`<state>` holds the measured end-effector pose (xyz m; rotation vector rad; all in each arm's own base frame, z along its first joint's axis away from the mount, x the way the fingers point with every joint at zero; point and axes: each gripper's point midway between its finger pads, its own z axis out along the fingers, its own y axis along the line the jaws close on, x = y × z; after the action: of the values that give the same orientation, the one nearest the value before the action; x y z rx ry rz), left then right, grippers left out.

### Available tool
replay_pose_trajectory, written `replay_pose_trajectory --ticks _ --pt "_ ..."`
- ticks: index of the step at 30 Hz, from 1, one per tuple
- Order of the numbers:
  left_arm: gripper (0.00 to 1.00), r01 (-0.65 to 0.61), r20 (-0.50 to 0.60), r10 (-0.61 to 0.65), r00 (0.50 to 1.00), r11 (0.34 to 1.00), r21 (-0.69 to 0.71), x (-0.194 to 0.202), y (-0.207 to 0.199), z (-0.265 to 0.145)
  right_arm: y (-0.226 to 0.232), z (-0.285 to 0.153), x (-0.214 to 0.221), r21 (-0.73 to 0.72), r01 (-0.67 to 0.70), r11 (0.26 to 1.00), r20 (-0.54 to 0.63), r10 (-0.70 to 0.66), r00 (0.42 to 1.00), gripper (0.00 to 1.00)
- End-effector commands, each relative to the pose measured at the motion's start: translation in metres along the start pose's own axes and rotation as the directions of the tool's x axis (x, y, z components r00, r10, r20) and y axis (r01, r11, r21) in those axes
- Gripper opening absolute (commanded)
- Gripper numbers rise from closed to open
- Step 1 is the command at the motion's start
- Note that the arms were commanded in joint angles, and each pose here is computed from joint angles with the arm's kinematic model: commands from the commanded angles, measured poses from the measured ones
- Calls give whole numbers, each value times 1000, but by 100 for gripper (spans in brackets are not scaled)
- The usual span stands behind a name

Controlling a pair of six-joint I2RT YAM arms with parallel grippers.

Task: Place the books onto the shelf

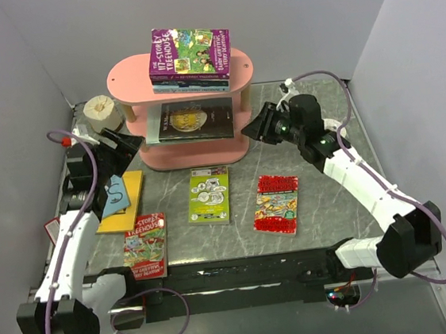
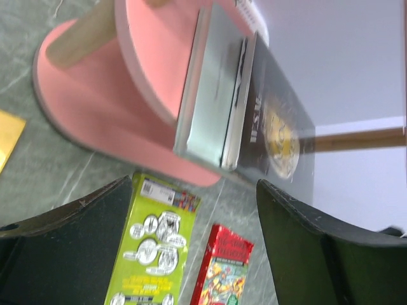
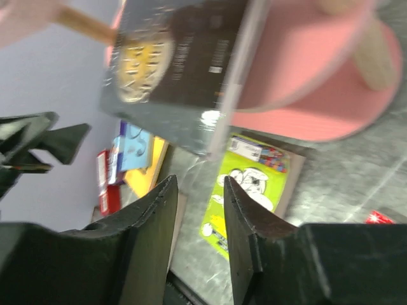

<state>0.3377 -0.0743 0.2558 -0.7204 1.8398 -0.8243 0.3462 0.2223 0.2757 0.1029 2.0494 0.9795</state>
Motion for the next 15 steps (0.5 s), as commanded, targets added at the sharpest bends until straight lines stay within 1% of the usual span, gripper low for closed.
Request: replay_pose_trajectory --ticks 1,4,6,11,13,15 --pt "84 11 69 -18 997 995 103 -27 -29 16 -6 11 -27 37 38 999 115 -42 992 45" --pt "81 10 55 -15 998 995 98 -29 -28 27 -3 21 -27 25 53 998 87 -55 995 52" --pt "80 1 62 -8 998 992 122 -33 -34 33 -4 25 -27 22 51 998 91 -53 994 53" --pt "78 -20 73 3 997 971 239 -37 -57 31 -1 36 -29 -14 46 999 99 -45 994 52" --pt "77 -25 65 8 998 965 262 -36 -61 31 -3 40 -27 -16 32 999 91 -31 995 51" --pt "77 -36 54 22 998 959 283 -35 -66 33 1 41 -32 -38 29 999 117 -25 993 51"
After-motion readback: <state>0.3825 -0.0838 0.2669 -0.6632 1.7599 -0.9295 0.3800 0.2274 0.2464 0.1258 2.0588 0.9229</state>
